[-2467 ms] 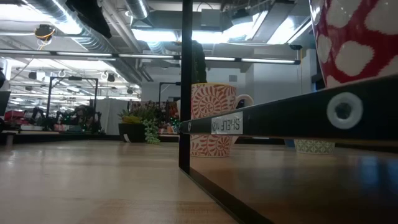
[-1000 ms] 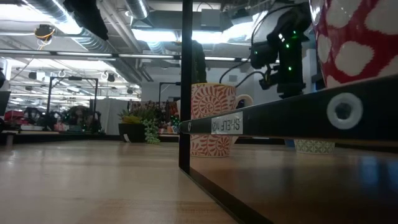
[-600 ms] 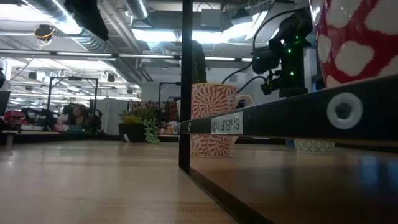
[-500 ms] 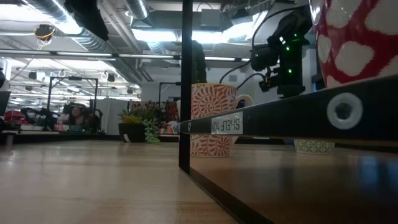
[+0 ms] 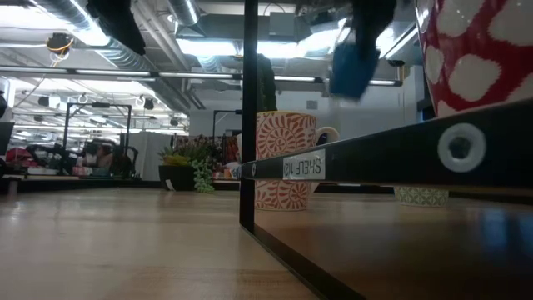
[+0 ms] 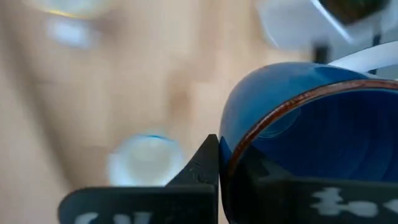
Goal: Place coffee mugs
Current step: Put the blue mug on the shelf
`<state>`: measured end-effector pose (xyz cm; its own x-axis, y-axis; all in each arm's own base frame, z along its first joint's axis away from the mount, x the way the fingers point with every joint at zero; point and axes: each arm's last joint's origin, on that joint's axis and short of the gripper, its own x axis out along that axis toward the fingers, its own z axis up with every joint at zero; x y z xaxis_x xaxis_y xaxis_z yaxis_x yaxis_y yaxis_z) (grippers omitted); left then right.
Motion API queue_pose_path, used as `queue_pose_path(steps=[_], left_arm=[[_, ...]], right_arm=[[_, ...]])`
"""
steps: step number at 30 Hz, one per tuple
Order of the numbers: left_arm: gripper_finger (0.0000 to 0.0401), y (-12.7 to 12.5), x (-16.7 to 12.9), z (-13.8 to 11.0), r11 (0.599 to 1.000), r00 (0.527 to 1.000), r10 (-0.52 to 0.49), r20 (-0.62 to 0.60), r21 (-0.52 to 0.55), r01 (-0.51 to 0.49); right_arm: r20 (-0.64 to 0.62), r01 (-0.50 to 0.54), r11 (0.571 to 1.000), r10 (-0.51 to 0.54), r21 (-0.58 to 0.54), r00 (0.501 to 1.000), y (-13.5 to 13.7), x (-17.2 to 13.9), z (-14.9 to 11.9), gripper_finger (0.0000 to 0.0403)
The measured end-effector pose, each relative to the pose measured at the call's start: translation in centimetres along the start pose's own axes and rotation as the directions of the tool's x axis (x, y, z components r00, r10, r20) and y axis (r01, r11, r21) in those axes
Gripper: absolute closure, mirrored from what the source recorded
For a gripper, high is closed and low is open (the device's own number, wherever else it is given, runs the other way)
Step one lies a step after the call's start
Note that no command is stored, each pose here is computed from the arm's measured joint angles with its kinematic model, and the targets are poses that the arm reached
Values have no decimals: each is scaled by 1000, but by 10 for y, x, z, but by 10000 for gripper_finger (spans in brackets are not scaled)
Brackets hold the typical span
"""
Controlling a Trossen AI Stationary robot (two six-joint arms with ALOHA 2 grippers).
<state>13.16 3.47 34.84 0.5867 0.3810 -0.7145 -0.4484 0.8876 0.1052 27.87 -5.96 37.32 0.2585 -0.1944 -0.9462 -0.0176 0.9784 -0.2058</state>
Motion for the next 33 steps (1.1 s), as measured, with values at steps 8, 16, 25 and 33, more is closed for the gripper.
queue_pose_path(steps=[8, 16, 25, 33], left_arm=[[222, 0, 0, 0, 1000, 1000, 0, -1, -8, 0], [222, 0, 0, 0, 1000, 1000, 14, 0, -11, -14], [222, 0, 0, 0, 999, 1000, 14, 0, -36, -14], [222, 0, 0, 0, 999, 1000, 15, 0, -35, -15]], right_arm=[[135, -75, 948, 122, -308, 983, 139, -44, 8, 402], [65, -123, 829, 188, -546, 980, 238, -19, 10, 402], [-97, -242, 755, 231, -609, 968, 273, 23, 28, 403], [-130, -296, 749, 273, -592, 953, 280, 32, 35, 403]])
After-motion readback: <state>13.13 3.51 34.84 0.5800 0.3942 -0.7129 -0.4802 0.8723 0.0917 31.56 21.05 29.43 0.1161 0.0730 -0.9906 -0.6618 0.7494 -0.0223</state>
